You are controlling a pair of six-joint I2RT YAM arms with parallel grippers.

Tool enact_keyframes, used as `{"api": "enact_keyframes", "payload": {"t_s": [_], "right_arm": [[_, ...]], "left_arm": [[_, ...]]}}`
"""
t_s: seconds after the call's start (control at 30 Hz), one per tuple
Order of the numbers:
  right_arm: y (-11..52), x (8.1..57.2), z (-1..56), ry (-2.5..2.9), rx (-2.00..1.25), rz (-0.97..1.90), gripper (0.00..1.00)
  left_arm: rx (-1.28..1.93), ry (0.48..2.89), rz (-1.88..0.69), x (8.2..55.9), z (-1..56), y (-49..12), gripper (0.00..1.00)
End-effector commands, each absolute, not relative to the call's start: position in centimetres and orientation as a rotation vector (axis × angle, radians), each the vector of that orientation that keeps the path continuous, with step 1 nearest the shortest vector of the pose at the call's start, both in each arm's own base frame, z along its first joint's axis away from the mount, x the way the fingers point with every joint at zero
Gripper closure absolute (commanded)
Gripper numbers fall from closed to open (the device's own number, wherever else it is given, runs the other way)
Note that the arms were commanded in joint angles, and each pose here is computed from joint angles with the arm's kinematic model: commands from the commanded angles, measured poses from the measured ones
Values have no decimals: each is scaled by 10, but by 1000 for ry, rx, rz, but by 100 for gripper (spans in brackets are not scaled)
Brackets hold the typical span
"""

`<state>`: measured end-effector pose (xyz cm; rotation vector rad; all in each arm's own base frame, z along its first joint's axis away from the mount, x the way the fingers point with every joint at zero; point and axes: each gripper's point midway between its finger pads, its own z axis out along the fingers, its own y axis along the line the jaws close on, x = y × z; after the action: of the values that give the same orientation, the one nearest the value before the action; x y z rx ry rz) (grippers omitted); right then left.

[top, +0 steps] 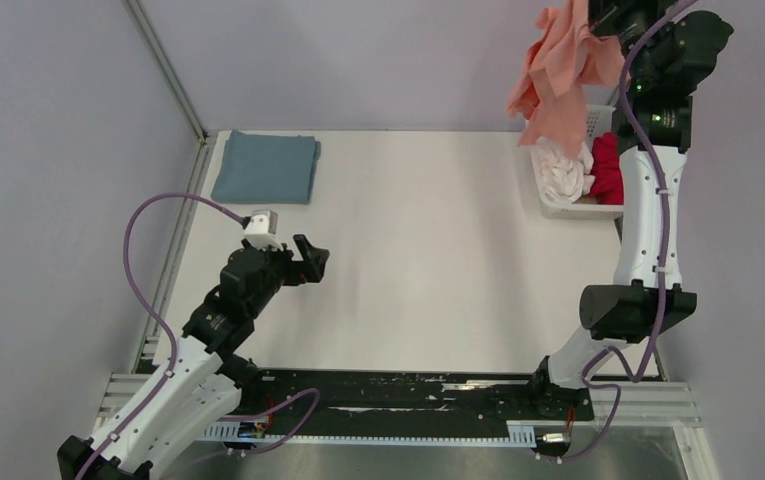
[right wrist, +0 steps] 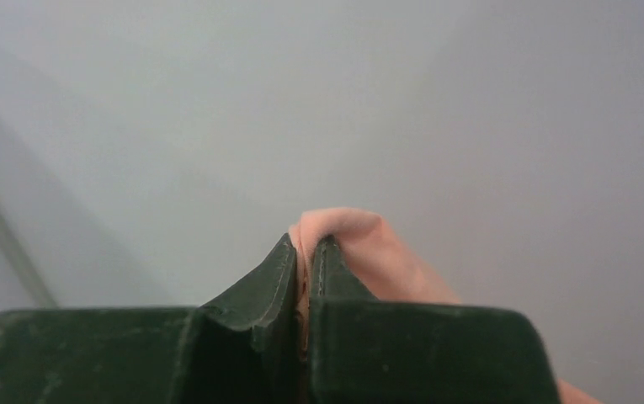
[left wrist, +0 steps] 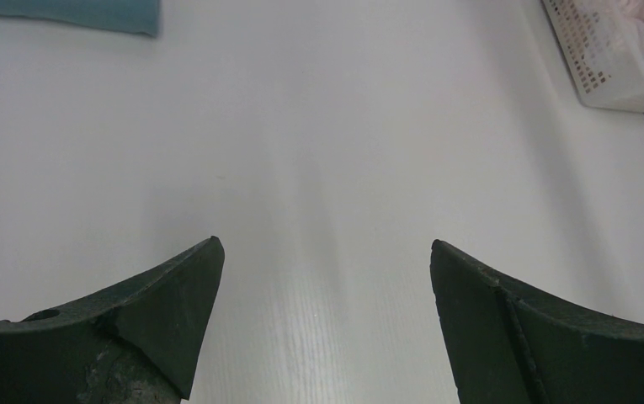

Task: Fold and stack the t-shirts
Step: Move the tshirt to the center of the board

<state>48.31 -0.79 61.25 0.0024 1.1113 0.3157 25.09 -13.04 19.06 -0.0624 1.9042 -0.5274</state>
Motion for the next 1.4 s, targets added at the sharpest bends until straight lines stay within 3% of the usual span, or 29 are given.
{"api": "enact_keyframes", "payload": {"t_s": [0.0,0.27,0.47,0.63,0.87,0.93,0.97,1.07,1.1,1.23,1.37], "right_arm": [[106,396,667,965,-297,638,100],[232,325,665,887,-513,847,100],[265,315,635,960,-494,974,100],[235,340,536,1189,-312,821,97],[136,352,286,1642,113,388,86],[109,345,213,1780,221,286,78],[96,340,183,1849,275,235,68],[62,323,128,2044,368,42,25],[53,320,123,2074,386,-35,17],[26,313,137,2065,476,-203,0],[33,312,155,2036,466,-124,0]], "left_arm": [[-115,1883,-528,253,197,-126,0],[-160,1884,-575,241,191,-124,0],[-199,1877,-594,227,197,-116,0],[-231,1867,-627,208,202,-108,0],[-304,1870,-685,197,185,-106,0],[-331,1900,-668,198,175,-105,0],[-337,1920,-657,199,169,-105,0],[-345,1958,-654,203,162,-109,0],[-350,1983,-647,205,158,-111,0],[-310,2050,-673,214,153,-128,0],[-193,2109,-835,220,161,-167,0]]}}
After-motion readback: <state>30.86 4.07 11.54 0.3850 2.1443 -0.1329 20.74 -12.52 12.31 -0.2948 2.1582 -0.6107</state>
